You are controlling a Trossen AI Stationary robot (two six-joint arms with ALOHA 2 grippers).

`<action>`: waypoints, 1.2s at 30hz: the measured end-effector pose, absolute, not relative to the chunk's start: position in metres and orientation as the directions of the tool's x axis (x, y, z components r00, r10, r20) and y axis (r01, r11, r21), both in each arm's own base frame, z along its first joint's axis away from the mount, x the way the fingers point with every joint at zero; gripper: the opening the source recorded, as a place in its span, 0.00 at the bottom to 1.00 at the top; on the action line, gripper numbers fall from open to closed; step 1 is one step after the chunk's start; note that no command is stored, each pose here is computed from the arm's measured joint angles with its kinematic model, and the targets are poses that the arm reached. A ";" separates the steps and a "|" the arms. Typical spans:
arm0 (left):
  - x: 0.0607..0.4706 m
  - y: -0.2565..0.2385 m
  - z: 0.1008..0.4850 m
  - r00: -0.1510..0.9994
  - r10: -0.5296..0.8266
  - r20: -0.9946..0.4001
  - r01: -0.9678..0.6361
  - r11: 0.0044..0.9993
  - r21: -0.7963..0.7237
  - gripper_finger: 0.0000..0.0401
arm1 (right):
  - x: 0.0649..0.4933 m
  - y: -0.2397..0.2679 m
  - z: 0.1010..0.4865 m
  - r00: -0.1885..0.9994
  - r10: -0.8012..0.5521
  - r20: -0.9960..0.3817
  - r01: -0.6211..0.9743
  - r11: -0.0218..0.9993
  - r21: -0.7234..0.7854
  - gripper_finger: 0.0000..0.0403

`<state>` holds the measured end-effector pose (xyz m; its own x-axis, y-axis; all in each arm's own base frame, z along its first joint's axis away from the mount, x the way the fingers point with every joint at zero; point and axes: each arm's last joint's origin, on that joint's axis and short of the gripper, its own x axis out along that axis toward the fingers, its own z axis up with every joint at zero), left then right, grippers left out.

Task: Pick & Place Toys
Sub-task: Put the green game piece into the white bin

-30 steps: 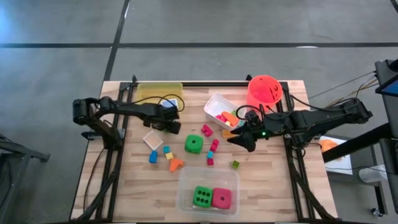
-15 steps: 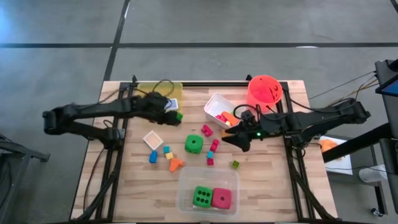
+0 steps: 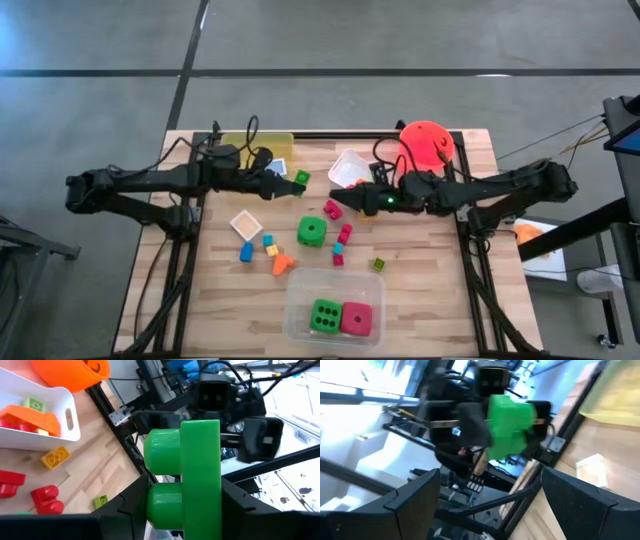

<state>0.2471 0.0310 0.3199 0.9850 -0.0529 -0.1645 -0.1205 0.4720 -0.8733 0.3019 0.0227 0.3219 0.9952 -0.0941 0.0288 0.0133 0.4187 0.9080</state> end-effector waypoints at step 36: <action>0.286 0.011 0.352 0.992 -0.120 -0.038 0.032 0.533 -0.846 0.38 | 0.334 0.019 0.370 0.990 -0.138 -0.030 0.099 0.522 0.847 0.51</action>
